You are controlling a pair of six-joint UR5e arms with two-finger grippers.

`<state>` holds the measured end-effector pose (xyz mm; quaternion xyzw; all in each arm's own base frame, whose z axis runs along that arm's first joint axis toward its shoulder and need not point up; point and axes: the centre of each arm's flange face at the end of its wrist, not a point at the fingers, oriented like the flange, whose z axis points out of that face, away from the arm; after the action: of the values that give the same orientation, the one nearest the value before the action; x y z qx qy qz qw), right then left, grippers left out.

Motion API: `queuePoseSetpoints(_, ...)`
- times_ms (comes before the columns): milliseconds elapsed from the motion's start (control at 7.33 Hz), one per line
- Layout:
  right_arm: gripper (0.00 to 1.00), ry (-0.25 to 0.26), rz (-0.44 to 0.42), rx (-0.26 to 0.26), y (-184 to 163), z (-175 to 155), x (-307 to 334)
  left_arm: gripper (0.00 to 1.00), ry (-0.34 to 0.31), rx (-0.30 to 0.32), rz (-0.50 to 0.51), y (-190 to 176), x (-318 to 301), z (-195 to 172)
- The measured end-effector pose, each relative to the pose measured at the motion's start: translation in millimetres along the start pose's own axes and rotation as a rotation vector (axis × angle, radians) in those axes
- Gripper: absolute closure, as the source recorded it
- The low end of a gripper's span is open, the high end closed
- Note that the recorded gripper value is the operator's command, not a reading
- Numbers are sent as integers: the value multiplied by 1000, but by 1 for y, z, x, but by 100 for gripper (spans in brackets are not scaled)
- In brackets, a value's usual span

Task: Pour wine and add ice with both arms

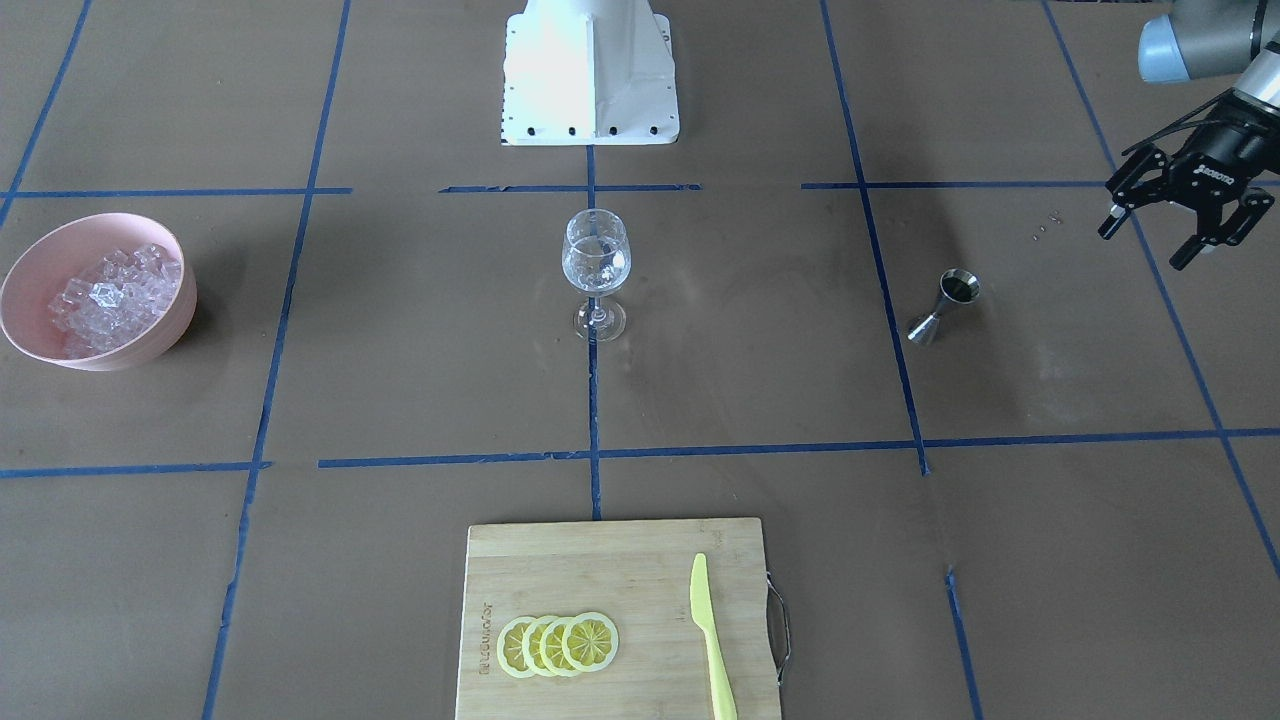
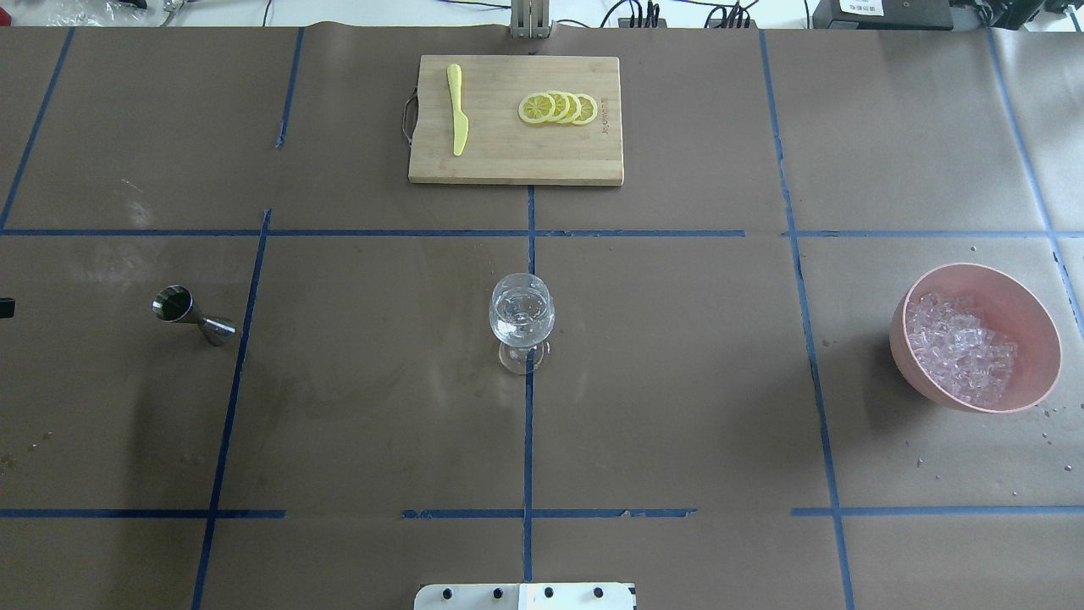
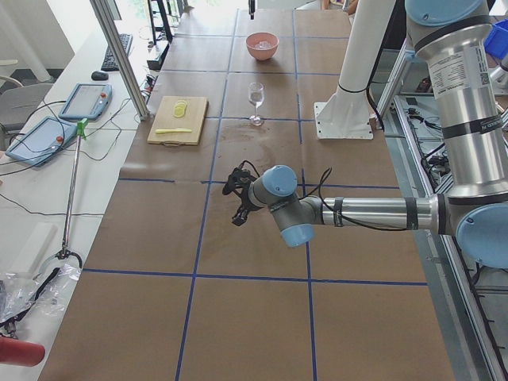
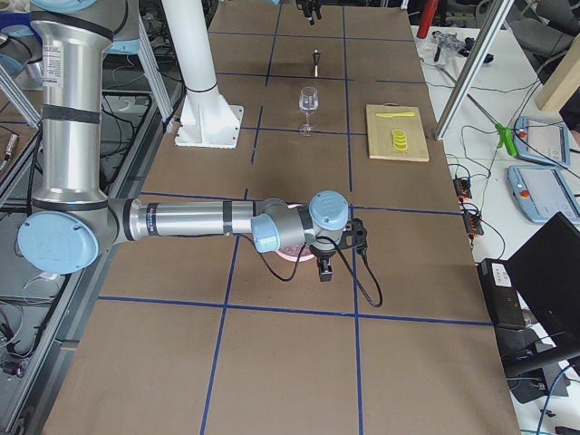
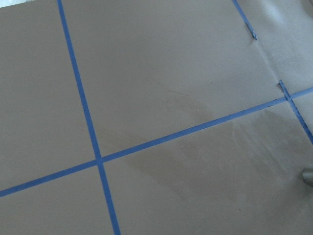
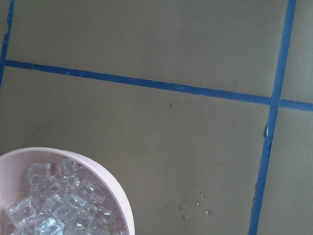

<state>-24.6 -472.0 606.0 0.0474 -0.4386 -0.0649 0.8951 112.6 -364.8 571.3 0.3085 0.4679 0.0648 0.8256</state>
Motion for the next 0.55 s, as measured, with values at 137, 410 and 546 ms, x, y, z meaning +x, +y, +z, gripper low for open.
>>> queuePoseSetpoints(137, 0, 0, -5, 0, -1, 0, -1, 1, -20, 53, 16, 19, 7, 2)
queuePoseSetpoints(410, 0, 1, -17, 8, -2, 1, -2, 6, -51, 127, 24, 48, 30, 18)
queuePoseSetpoints(546, 0, 2, -20, 10, -2, 1, -2, 1, -52, 166, -10, 60, 50, 33)
